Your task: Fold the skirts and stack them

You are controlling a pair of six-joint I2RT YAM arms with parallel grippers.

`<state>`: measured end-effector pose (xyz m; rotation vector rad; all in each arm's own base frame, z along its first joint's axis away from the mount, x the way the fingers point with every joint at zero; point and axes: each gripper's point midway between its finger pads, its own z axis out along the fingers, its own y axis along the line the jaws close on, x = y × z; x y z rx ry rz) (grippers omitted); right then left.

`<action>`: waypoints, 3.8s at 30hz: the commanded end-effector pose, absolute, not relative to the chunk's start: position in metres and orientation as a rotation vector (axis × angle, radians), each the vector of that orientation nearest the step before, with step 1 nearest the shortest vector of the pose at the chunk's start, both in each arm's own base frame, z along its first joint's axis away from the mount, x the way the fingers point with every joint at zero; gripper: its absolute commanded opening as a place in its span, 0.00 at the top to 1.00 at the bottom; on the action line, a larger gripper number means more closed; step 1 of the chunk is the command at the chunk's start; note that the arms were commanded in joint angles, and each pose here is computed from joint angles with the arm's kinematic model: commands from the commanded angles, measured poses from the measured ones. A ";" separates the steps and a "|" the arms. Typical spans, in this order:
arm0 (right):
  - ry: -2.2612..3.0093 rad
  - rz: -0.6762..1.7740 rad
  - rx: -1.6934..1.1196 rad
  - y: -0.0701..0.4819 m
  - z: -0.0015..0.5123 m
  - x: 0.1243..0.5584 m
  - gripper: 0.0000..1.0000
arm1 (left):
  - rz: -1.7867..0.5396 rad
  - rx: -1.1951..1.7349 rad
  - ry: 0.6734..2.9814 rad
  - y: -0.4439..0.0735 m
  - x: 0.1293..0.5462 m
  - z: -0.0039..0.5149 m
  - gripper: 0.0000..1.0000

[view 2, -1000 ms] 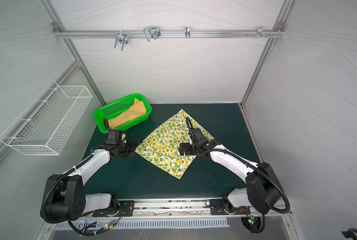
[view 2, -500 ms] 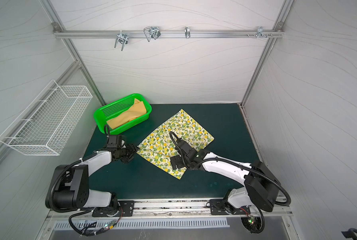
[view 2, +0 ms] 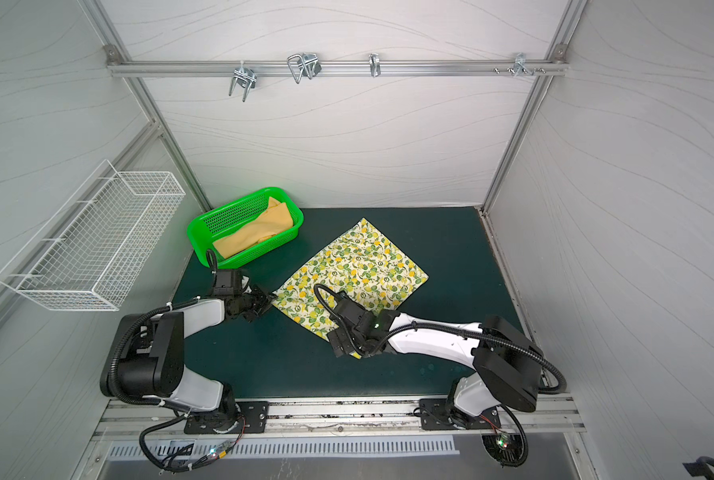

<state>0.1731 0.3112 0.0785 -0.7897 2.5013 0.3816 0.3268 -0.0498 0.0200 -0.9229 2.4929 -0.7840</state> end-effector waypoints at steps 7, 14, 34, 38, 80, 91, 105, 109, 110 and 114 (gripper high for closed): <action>2.456 0.328 -0.839 0.320 0.081 0.167 0.01 | -0.737 -0.967 2.580 -0.049 0.305 -0.001 0.81; 2.428 0.286 -0.932 0.327 0.072 0.151 0.01 | -0.757 -0.931 2.545 -0.049 0.314 0.021 0.93; 2.431 0.178 -1.114 0.341 0.027 0.124 0.18 | -0.807 -0.787 2.430 -0.052 0.344 0.121 1.00; 2.447 0.154 -1.157 0.346 0.015 0.115 0.22 | -0.814 -0.786 2.424 -0.052 0.349 0.126 1.00; 2.649 0.100 -0.993 0.316 -0.037 0.124 0.59 | -0.818 -0.756 2.357 -0.038 0.376 0.172 1.00; 2.653 0.095 -1.012 0.313 -0.038 0.114 0.80 | -0.826 -0.767 2.361 -0.036 0.381 0.168 1.00; 2.566 0.283 -1.133 0.353 0.045 0.086 0.94 | -0.807 -0.764 2.305 -0.022 0.370 0.195 1.00; 2.531 0.486 -1.154 0.370 0.080 0.074 0.95 | -0.794 -0.751 2.281 -0.016 0.357 0.206 1.00; 2.524 0.506 -1.149 0.370 0.086 0.074 0.95 | -0.784 -0.745 2.279 -0.016 0.354 0.208 1.00; 2.535 0.555 -1.145 0.366 0.099 0.072 0.95 | -0.764 -0.737 2.258 -0.012 0.340 0.214 1.00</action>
